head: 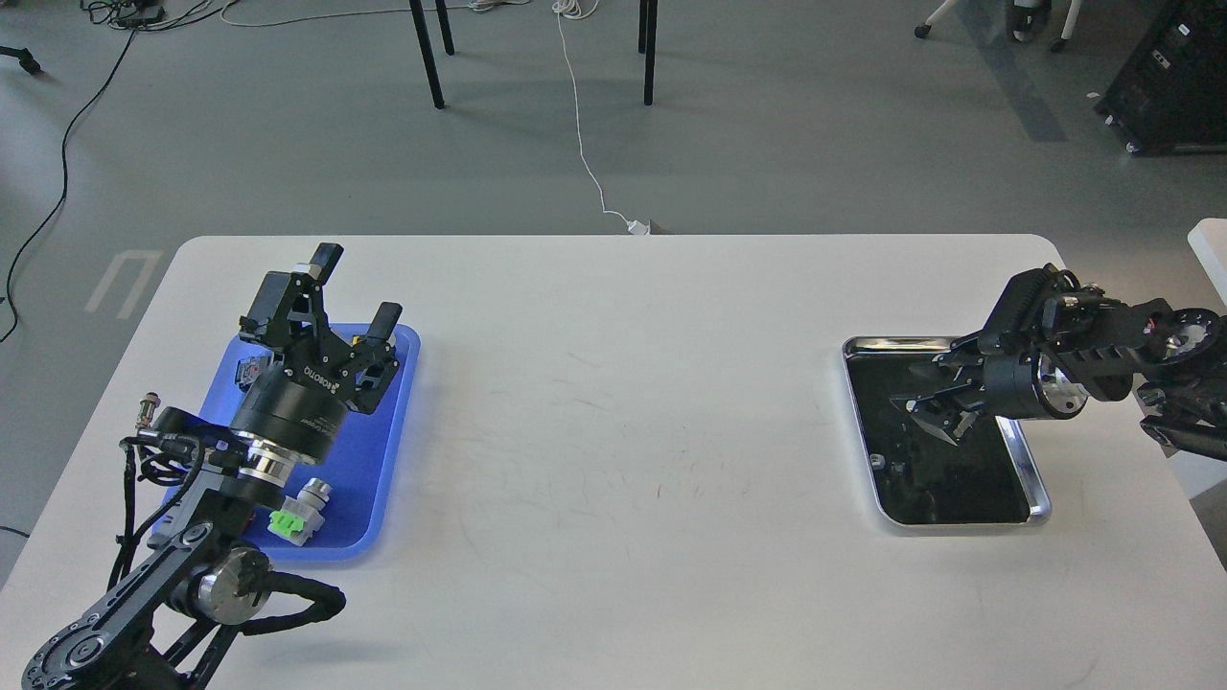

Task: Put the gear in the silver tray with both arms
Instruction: 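Retract the right arm and lower the left gripper into the blue tray, then grasp another black gear in the blue tray with the left gripper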

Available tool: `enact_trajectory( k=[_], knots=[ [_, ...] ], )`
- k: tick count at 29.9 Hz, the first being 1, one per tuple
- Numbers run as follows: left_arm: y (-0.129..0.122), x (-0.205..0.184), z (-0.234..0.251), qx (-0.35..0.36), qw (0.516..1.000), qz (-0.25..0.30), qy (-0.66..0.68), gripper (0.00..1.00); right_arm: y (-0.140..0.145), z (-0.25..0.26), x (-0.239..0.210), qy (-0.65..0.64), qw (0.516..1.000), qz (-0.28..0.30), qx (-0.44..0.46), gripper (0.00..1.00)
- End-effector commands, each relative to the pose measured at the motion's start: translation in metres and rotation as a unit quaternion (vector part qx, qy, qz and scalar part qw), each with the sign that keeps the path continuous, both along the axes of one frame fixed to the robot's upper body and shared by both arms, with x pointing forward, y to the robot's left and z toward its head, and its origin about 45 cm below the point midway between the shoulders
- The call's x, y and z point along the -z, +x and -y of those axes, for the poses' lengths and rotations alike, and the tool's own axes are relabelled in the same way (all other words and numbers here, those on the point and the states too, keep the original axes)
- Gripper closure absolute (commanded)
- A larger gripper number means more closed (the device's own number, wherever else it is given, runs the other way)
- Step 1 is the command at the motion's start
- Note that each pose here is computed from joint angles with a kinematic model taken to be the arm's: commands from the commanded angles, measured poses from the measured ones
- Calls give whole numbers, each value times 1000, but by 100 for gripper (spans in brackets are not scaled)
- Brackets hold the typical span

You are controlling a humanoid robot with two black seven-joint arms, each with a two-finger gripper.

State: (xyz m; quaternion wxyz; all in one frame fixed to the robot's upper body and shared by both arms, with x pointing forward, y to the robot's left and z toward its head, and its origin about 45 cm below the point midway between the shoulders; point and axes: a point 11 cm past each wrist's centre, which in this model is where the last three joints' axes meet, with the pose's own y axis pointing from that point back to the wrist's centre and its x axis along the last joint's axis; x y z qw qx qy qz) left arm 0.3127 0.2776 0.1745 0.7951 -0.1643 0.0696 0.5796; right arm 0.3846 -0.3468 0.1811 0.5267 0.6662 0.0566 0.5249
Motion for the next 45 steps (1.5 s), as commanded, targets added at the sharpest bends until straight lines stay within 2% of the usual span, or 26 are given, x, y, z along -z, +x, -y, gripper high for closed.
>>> enact_trajectory(
  k=[1,5,8,13,17,20,23,26,29,31,35,38,40,42,45],
  knots=[
    [0,0,0,0,1000,0,0,2,-1,-20,-19,99,994,5,54,5],
    [0,0,0,0,1000,0,0,2,1,-45,-36,247,958,2,144,5],
    [0,0,0,0,1000,0,1,2,-1,-60,-30,389,884,-27,259,5],
    [0,2,-3,-1,1000,-3,12,2,8,-68,-25,590,691,-57,413,5],
    [0,2,-7,-1,1000,-3,19,2,2,-71,-4,680,531,-96,498,5],
    [0,-1,-9,9,999,2,45,2,-3,-62,7,703,451,-109,539,4],
    [0,-6,-12,39,990,22,131,2,-9,-60,17,717,394,-147,556,3],
    [1,-10,-11,92,959,54,262,2,-15,-57,22,721,377,-172,556,3],
    [3,-13,-8,156,903,87,391,2,-20,-55,27,717,376,-176,560,3],
    [4,-14,-14,208,825,116,513,2,-23,-55,31,714,377,-179,562,3],
    [11,-17,-37,282,634,162,702,2,-25,-56,33,712,380,-181,562,3],
    [13,-15,-61,320,513,164,779,4,-27,-59,35,708,386,-184,562,3],
    [16,-10,-84,334,479,132,801,5,-27,-59,35,708,388,-184,561,3],
    [19,-3,-98,346,465,100,808,10,-27,-60,35,706,396,-183,557,3],
    [24,2,-107,358,447,81,815,18,-27,-58,34,706,399,-181,557,3]
  ],
)
